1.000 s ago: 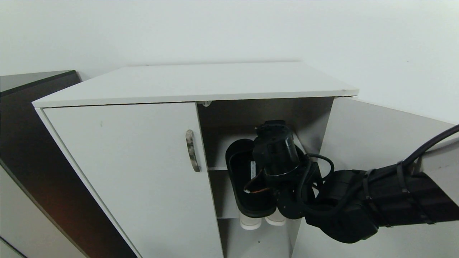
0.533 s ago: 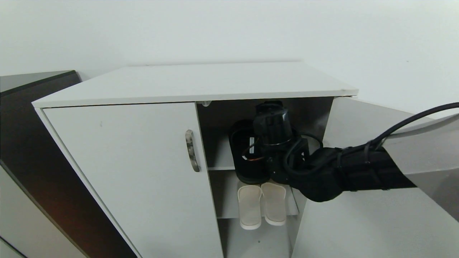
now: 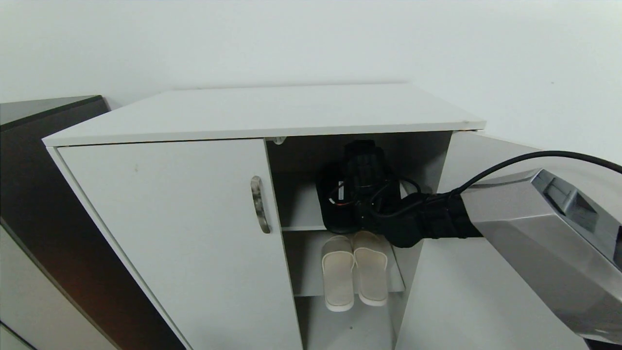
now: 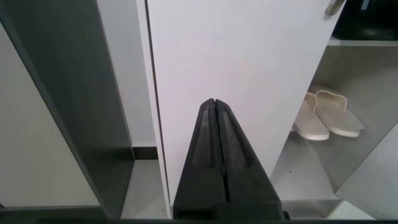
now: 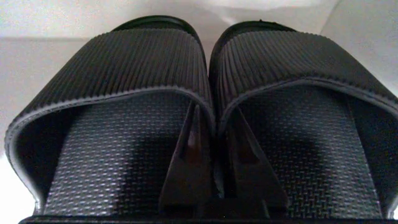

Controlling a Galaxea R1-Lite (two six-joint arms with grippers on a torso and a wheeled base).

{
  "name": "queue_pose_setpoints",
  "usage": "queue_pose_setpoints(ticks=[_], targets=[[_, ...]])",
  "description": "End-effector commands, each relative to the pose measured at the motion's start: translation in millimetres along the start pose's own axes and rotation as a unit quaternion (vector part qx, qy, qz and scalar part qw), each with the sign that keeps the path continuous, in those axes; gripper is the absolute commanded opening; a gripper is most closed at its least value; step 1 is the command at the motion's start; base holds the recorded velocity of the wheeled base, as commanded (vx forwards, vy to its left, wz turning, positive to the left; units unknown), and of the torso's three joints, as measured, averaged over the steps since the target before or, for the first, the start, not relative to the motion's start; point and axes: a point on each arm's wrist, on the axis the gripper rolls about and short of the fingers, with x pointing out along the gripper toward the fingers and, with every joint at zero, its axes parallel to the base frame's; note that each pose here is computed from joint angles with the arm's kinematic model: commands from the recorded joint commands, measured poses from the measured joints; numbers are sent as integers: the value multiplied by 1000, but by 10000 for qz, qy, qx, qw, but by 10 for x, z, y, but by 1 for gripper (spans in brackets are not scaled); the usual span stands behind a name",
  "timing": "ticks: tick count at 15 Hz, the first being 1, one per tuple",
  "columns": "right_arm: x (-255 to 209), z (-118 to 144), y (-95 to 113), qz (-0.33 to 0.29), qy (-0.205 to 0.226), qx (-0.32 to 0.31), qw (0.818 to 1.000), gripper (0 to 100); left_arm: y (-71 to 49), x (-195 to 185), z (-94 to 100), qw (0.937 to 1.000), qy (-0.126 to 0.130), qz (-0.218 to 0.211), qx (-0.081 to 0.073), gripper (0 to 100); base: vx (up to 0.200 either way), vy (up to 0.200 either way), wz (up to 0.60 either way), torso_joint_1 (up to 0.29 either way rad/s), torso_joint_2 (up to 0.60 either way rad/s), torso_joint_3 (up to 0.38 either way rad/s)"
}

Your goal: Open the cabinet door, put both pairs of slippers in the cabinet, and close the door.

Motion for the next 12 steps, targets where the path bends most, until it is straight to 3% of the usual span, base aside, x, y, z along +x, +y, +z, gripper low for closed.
queue_pose_setpoints(ticks=[1, 7, 8, 12], targets=[[65, -69, 12, -26, 26, -16, 10000, 0, 0, 1, 1, 10000, 5, 2, -3, 0, 0, 0, 0, 0, 0, 0], [62, -59, 12, -25, 20, -19, 10000, 0, 0, 1, 1, 10000, 5, 2, -3, 0, 0, 0, 0, 0, 0, 0], [55, -57, 16, -17, 21, -13, 10000, 100, 0, 1, 1, 10000, 5, 2, -3, 0, 0, 0, 0, 0, 0, 0], [-235, -35, -8, 98, 173, -137, 9997, 100, 0, 1, 1, 10000, 5, 2, -3, 0, 0, 0, 0, 0, 0, 0]])
